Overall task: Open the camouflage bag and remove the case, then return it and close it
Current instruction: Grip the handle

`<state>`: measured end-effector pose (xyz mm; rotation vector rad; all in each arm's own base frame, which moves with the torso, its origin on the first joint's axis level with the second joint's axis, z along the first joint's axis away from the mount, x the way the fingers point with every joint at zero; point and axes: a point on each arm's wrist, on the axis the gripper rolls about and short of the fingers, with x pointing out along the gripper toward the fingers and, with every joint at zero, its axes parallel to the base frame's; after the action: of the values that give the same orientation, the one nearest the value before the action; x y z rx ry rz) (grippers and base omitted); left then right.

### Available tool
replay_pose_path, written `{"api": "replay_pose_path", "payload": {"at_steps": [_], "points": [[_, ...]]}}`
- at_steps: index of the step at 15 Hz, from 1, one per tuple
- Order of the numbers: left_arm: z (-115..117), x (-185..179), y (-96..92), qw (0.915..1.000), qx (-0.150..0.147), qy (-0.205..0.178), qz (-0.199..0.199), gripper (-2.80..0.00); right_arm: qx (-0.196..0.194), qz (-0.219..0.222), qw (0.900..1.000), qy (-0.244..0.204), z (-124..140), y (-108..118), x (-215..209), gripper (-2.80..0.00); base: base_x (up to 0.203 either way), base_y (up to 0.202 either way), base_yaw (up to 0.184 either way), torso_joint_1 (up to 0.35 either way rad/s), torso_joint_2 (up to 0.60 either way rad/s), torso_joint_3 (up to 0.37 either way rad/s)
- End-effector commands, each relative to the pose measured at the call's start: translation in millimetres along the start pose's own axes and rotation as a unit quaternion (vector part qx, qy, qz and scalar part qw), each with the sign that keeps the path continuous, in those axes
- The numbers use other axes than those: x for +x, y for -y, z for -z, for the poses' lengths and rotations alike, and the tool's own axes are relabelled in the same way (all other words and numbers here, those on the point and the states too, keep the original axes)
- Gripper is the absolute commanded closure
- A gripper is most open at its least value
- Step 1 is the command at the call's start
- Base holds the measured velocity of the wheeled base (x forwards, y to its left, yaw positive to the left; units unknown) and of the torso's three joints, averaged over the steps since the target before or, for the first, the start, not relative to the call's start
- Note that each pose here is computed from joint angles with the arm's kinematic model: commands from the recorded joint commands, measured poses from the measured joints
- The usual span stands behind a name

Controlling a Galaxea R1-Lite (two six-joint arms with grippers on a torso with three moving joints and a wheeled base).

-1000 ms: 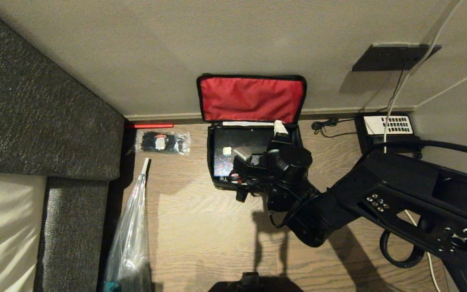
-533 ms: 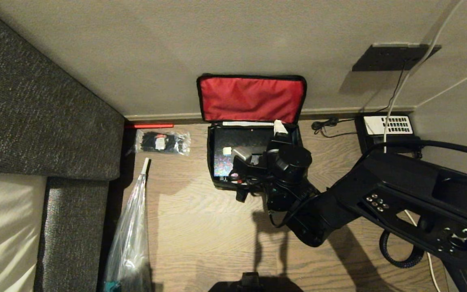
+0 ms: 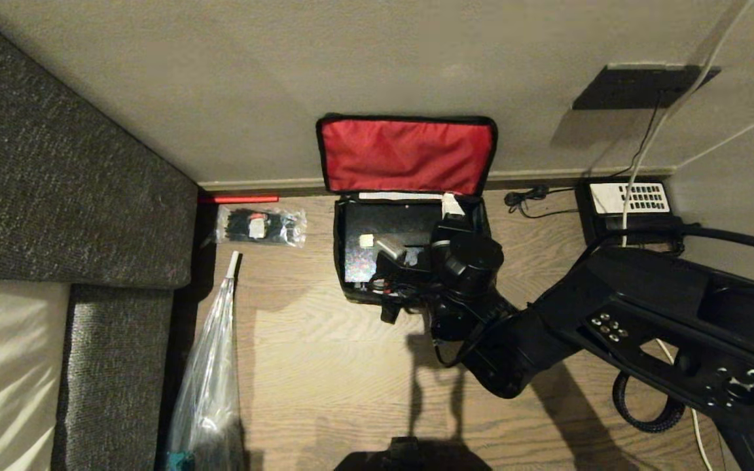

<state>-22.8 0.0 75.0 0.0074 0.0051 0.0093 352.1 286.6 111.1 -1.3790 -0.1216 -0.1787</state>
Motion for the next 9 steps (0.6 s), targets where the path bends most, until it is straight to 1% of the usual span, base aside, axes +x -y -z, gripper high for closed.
{"api": "replay_pose_path", "payload": {"at_steps": [1, 5, 9], "points": [[0.9, 0.1, 0.0, 1.0, -0.004, -0.001, -0.001, 0.0, -0.002, 0.002, 1.0, -0.002, 0.0, 0.0, -0.3, -2.8, 0.0, 0.0, 0.0, 0.002, 0.0, -0.183], [1.0, 0.1, 0.0, 1.0, 0.001, -0.001, 0.0, 0.0, -0.001, 0.003, 1.0, -0.002, -0.2, 0.4, -0.1, -2.8, 0.0, 0.0, 0.0, 0.003, 0.0, -0.161], [1.1, 0.0, 0.1, 1.0, 0.002, -0.003, 0.001, 0.0, 0.0, 0.005, 1.0, -0.002, -0.4, 2.1, 0.1, -2.8, 0.0, 0.0, 0.0, 0.0, 0.0, -0.014]]}}
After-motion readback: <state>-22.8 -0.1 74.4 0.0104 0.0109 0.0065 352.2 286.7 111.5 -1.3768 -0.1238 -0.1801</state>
